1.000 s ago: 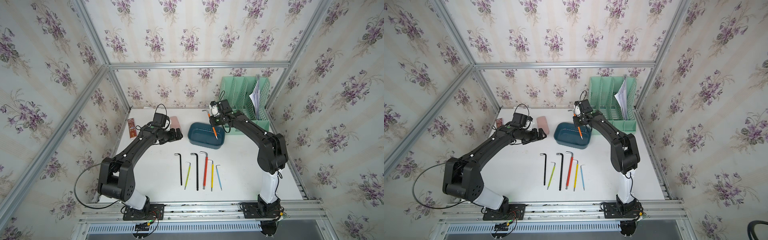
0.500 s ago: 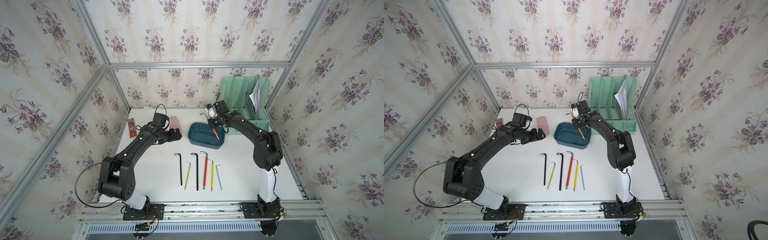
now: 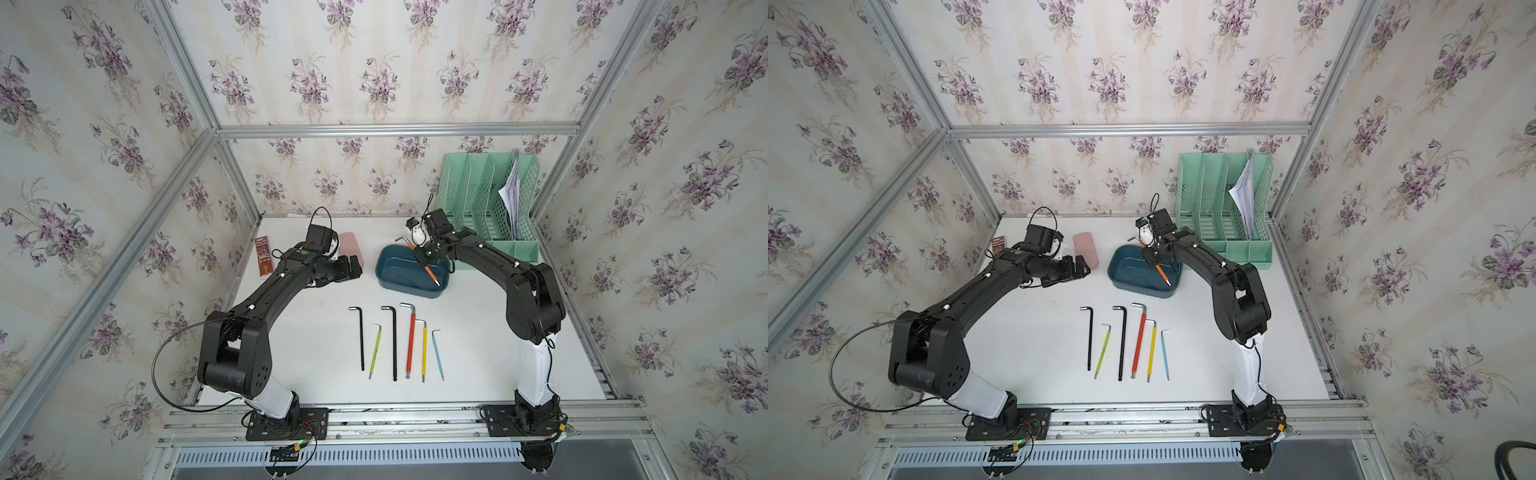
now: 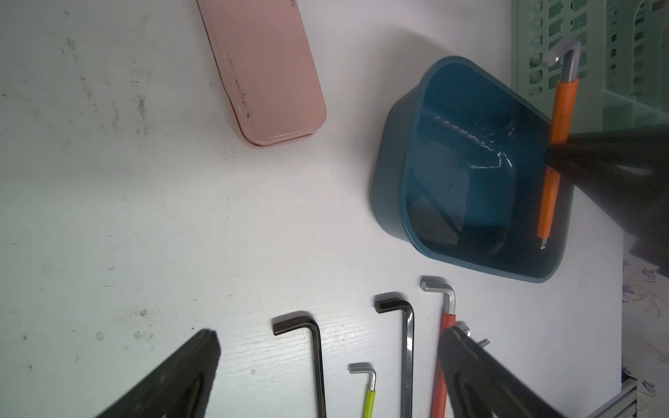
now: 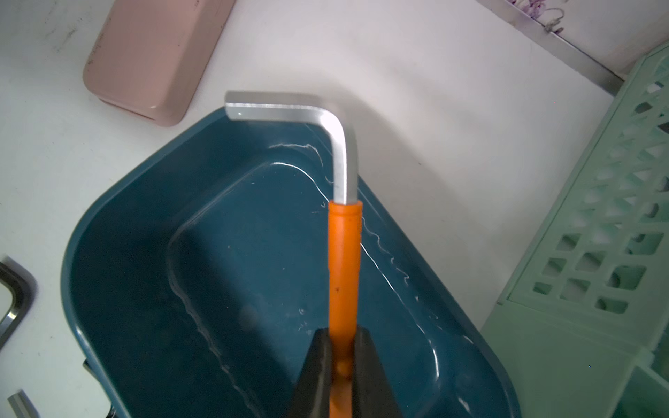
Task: Put the hex key on the desktop into the storage box
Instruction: Place the Allen key in the storage box.
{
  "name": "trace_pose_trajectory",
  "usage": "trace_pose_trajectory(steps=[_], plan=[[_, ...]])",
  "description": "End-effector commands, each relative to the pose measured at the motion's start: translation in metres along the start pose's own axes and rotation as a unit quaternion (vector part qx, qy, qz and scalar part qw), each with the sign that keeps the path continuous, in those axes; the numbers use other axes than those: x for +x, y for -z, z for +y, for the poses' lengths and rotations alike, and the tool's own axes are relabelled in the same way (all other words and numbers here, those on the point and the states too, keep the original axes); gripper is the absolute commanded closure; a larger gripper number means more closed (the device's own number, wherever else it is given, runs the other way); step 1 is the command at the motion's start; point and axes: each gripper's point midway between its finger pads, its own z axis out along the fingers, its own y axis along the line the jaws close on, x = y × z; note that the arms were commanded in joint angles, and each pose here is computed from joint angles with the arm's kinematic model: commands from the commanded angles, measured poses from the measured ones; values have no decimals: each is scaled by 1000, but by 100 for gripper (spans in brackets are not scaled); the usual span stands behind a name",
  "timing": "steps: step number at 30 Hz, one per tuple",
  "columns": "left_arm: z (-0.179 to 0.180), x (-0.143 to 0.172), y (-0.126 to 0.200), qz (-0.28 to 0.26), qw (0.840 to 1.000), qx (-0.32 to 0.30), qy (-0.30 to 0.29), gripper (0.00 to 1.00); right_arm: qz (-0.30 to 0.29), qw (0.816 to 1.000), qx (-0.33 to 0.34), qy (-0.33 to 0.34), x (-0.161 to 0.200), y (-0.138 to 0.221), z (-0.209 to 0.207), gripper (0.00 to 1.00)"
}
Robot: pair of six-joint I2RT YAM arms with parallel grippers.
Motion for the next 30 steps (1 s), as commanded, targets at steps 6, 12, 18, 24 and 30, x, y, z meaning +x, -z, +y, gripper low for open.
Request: trace_pose_trajectory(steps=[6,12,18,24,30], plan=[[1,-4,-3,-2,1000,-3,3,1,0,999,21,30,3,-4,5,100],[-2,-2,-6,10,1000,2,7,1,15,999,22,28,15,-14,7,100],[-2,-3,0,0,1000,2,7,1,25,999,33,20,21,-18,4,94],[0,0,-5,7,1000,1,9,1,30,999,33,9,27,-20,4,72],[-1,0,-2,-2,1000,7,14,1,9,999,36,16,20,-11,21,59]])
